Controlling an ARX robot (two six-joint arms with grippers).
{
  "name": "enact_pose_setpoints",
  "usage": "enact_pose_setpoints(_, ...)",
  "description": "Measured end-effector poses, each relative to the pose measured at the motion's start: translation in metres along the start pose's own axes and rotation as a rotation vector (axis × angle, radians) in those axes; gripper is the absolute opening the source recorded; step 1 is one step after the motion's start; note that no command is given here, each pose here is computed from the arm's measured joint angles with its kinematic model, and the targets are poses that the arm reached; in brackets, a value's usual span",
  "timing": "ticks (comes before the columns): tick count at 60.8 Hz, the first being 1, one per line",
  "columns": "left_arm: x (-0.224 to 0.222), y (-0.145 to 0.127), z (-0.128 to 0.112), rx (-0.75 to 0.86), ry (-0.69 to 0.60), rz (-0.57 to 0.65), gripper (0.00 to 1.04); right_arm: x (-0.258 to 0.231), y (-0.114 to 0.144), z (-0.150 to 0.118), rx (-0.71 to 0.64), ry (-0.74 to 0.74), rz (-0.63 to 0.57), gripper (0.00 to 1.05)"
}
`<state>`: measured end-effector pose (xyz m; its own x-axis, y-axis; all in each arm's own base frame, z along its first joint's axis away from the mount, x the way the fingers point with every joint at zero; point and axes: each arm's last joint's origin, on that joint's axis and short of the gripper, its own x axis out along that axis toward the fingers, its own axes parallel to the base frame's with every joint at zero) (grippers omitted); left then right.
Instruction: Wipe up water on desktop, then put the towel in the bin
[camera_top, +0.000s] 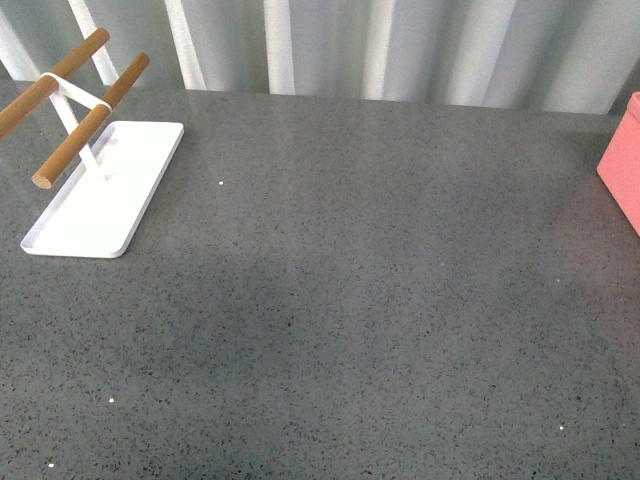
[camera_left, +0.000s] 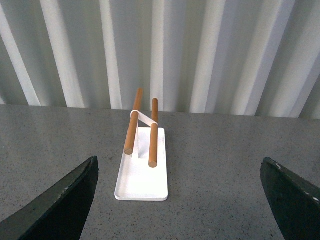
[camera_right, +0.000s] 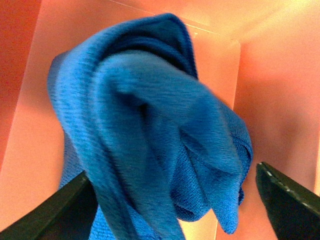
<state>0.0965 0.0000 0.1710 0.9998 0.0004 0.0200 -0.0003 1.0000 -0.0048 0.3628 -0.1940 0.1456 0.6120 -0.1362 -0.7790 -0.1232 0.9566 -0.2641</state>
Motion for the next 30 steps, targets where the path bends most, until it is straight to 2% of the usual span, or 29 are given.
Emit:
enact_pose_setpoints(4,0.0,0.0,0.0,0.0,0.0,0.0,0.98,-0.001,-0.001,0.001,0.001,-0.005,0.0,1.0)
enact_pose_setpoints(17,0.0,0.0,0.0,0.0,0.0,0.0,0.98,-0.013,-0.004,0.008,-0.002,-0.053,-0.018,0.98)
enact_pose_setpoints(30,0.0,0.0,0.0,0.0,0.0,0.0,0.98,-0.053,-0.002,0.034,0.002,-0.212,-0.024,0.98)
